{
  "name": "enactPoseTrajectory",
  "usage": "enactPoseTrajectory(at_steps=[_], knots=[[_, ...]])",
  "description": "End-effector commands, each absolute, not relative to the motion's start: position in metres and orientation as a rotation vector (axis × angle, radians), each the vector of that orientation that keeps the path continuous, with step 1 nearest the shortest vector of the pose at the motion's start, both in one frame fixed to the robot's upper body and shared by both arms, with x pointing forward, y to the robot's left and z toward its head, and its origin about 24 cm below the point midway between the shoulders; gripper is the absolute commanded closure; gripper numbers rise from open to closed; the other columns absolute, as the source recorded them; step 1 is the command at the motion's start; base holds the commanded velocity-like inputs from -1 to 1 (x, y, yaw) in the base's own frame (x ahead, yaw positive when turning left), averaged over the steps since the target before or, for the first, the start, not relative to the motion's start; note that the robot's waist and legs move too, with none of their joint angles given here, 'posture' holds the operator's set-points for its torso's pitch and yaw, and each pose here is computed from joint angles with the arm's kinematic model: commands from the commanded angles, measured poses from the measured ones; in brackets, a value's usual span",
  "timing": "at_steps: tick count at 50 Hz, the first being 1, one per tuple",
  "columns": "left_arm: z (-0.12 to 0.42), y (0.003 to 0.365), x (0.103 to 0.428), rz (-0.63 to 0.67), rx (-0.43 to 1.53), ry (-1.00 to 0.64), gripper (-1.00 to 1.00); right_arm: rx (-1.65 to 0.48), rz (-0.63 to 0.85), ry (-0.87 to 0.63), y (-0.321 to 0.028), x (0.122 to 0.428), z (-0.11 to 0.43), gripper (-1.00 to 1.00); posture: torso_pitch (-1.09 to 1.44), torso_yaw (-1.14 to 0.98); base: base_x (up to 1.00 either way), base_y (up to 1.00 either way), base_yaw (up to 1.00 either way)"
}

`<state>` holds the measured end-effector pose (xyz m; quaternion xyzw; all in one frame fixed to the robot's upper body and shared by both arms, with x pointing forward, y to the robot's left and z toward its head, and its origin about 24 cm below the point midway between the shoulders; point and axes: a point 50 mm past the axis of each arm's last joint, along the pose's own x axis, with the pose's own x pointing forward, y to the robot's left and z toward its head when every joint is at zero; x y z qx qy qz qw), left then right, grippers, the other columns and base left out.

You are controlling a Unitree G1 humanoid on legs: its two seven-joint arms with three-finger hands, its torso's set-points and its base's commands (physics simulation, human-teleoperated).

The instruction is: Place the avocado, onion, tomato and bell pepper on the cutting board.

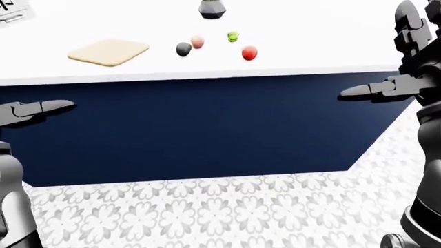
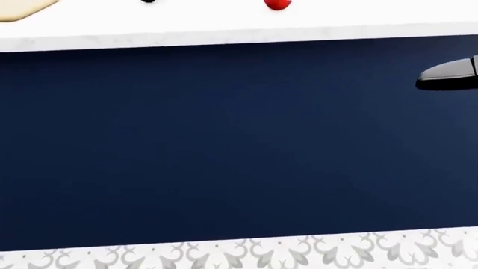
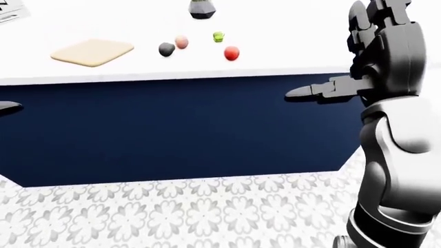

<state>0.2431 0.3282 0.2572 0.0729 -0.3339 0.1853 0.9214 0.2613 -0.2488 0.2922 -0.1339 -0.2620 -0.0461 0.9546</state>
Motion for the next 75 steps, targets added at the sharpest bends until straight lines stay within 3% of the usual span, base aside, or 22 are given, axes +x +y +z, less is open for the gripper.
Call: enactPoseTrajectory(at_steps=[1, 75], knots=[[0.2736, 0.3280, 0.2353, 0.389, 0.175, -0.766, -1.00, -0.288, -0.089, -0.602, -0.2461, 0.2549, 0.3046, -1.00, 0.00, 0.00, 0.14, 0.07, 0.00], [0.2769, 0.3293, 0.2308, 0.394, 0.184, -0.776, -1.00, -0.289, -0.106, -0.619, -0.2521, 0.2511, 0.3128, -1.00, 0.00, 0.00, 0.16, 0.08, 0.00]])
